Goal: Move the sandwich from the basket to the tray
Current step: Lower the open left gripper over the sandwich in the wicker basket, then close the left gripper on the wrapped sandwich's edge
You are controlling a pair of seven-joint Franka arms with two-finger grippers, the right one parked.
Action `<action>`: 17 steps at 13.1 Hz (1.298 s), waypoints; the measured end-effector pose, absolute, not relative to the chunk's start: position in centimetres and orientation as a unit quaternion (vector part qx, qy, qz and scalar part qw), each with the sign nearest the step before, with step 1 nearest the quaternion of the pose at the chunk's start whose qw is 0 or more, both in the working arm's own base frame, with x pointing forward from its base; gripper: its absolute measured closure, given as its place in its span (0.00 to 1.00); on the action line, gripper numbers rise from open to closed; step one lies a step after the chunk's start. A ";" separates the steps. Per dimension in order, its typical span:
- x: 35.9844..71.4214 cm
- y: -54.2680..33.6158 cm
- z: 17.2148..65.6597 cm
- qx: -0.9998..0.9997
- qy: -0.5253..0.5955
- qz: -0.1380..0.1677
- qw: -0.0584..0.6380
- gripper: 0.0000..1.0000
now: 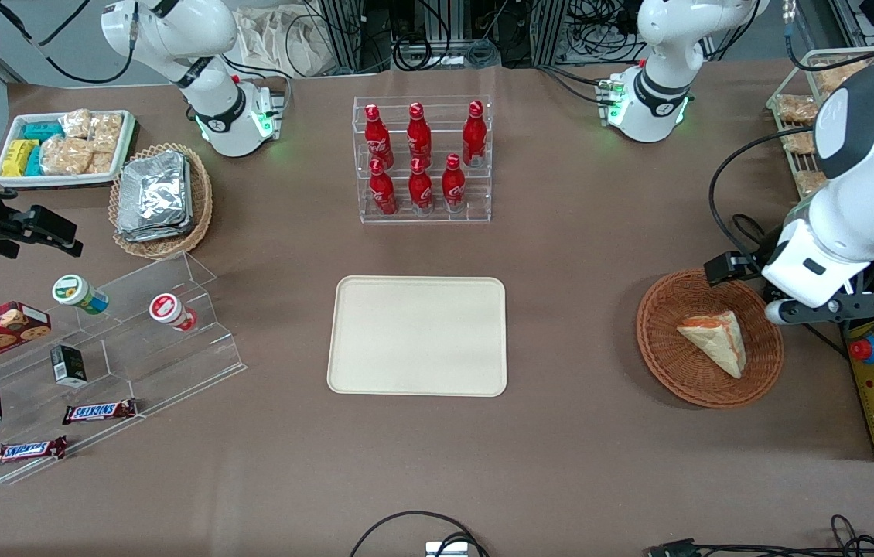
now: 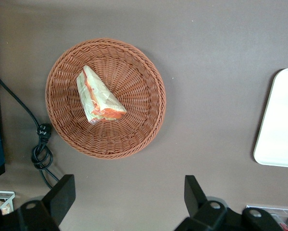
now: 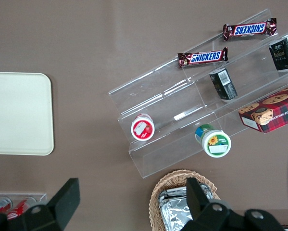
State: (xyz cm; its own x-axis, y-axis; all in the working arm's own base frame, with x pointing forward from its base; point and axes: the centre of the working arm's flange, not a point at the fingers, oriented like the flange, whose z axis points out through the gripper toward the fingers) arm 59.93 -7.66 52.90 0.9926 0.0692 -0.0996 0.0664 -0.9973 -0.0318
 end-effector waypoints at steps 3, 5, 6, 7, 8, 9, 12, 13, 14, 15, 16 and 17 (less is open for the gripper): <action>60.2 -7.3 52.4 -0.997 -0.039 0.060 0.013 0.00; 60.4 -6.8 51.8 -0.997 -0.043 0.068 0.013 0.00; 60.7 -6.4 50.8 -0.996 -0.046 0.077 0.011 0.00; 61.1 -5.9 49.5 -0.995 -0.050 0.088 0.009 0.00; 61.5 -5.3 48.2 -0.993 -0.059 0.098 0.007 0.00; 61.9 -4.6 47.0 -0.991 -0.078 0.106 0.005 0.00; 62.8 -2.9 43.5 -0.979 -0.175 0.105 0.002 0.00; 62.8 -2.4 42.3 -0.972 -0.215 0.100 0.003 0.00; 62.8 -1.9 40.9 -0.962 -0.256 0.094 0.003 0.00; 62.7 -1.3 39.7 -0.951 -0.298 0.087 0.002 0.00; 62.6 -0.9 38.6 -0.939 -0.336 0.080 0.001 0.00; 62.4 -0.7 37.7 -0.927 -0.368 0.073 -0.001 0.00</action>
State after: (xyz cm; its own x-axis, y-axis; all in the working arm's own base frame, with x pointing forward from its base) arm 62.45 -0.66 37.66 0.7185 0.6821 -0.1360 0.6823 -0.7292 -0.0521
